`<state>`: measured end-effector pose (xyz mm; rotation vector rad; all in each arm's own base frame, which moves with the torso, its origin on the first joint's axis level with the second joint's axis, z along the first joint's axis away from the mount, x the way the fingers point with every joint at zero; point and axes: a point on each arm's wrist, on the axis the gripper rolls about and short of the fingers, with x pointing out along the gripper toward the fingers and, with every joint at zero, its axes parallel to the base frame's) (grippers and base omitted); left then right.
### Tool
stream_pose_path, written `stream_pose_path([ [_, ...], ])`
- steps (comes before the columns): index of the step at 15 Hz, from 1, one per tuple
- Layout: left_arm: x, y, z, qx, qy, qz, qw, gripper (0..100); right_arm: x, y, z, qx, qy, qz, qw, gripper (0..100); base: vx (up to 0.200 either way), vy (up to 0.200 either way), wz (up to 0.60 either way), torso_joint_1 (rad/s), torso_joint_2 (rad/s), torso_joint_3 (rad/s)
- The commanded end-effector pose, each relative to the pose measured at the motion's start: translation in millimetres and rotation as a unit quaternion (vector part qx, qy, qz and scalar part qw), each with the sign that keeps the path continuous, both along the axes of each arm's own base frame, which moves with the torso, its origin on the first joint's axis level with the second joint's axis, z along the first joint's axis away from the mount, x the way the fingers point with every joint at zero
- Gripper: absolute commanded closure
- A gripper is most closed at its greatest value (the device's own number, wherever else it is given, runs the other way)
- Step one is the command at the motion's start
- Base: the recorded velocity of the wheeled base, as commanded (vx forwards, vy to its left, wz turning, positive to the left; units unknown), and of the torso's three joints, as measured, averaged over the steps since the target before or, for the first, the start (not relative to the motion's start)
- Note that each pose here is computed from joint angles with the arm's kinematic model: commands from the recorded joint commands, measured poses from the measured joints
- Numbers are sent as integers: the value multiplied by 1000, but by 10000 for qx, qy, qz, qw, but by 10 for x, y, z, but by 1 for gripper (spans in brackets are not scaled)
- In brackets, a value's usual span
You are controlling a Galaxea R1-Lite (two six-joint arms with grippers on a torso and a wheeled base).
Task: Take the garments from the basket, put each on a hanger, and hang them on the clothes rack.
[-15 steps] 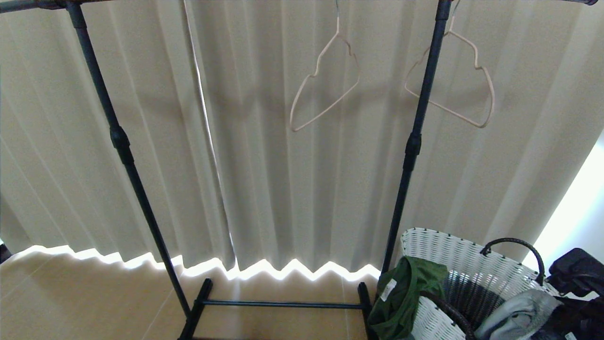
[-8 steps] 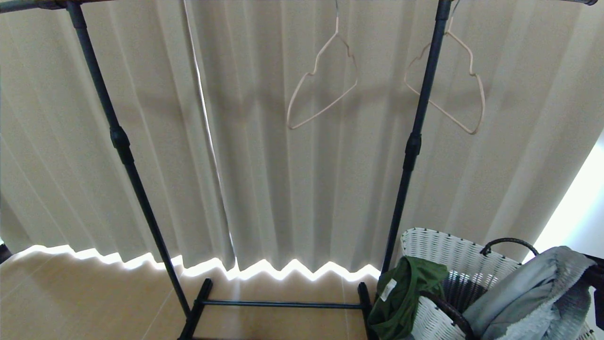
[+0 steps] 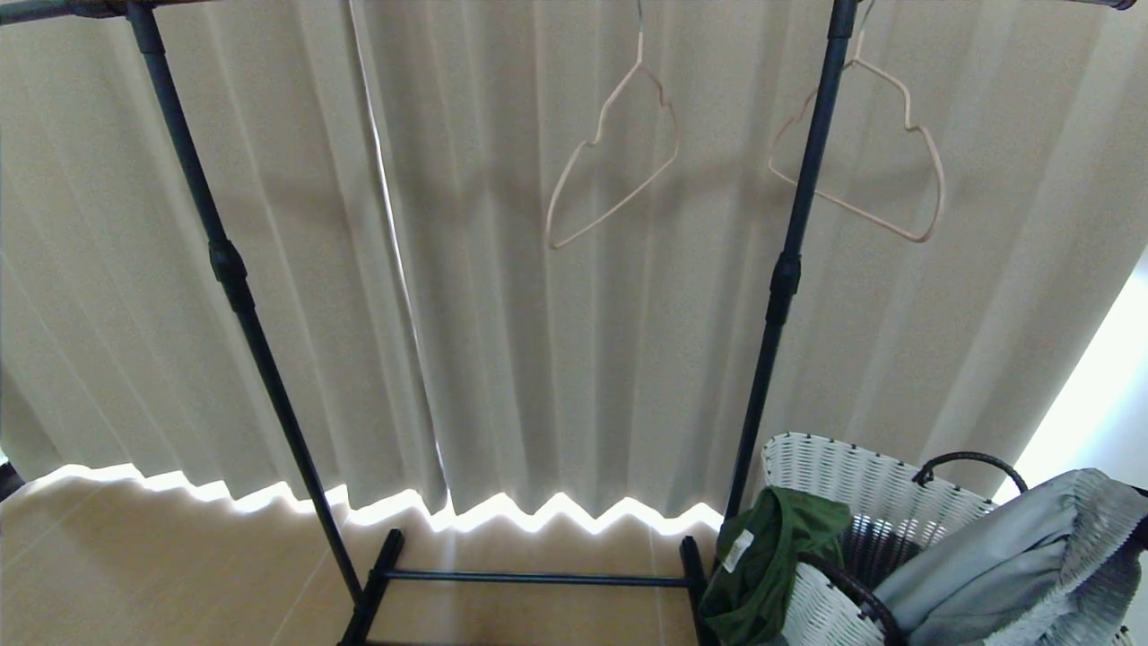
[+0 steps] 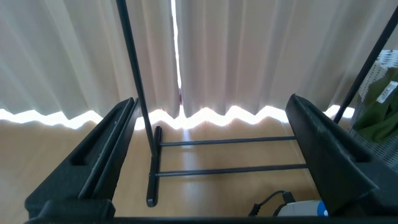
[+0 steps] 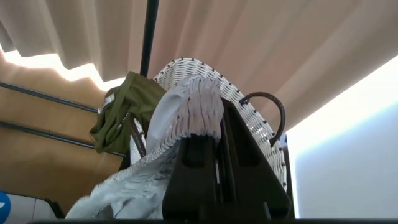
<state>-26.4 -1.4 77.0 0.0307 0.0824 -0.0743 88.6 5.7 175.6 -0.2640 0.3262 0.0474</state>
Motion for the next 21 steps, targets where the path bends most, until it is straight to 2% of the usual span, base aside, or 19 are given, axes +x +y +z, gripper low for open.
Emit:
stream_pose_path([
  [1, 0, 0, -1, 1, 4, -3, 10000, 0, -31, -2, 5, 0, -68, 0, 10000, 100, -200, 0, 0, 17, 2, 2],
  [4, 0, 0, -1, -6, 4, -3, 10000, 0, -49, -6, -4, -11, -83, -20, 10000, 100, -200, 0, 0, 2, 1, 2],
  [10, 0, -1, -1, -7, 4, -10, 10000, 0, -44, -6, -4, -13, -68, -20, 10000, 100, 0, 0, 0, 0, 0, 0],
  [19, 0, 0, -1, -6, 4, -3, 10000, 0, -32, -5, -45, -29, 123, -20, 9999, 100, 0, 200, 0, 2, 2, 1],
  [21, 0, 0, -1, 1, 4, -3, 10000, 0, -41, -6, -69, -49, 245, -24, 9997, 100, 0, 0, 0, 0, 0, 0],
])
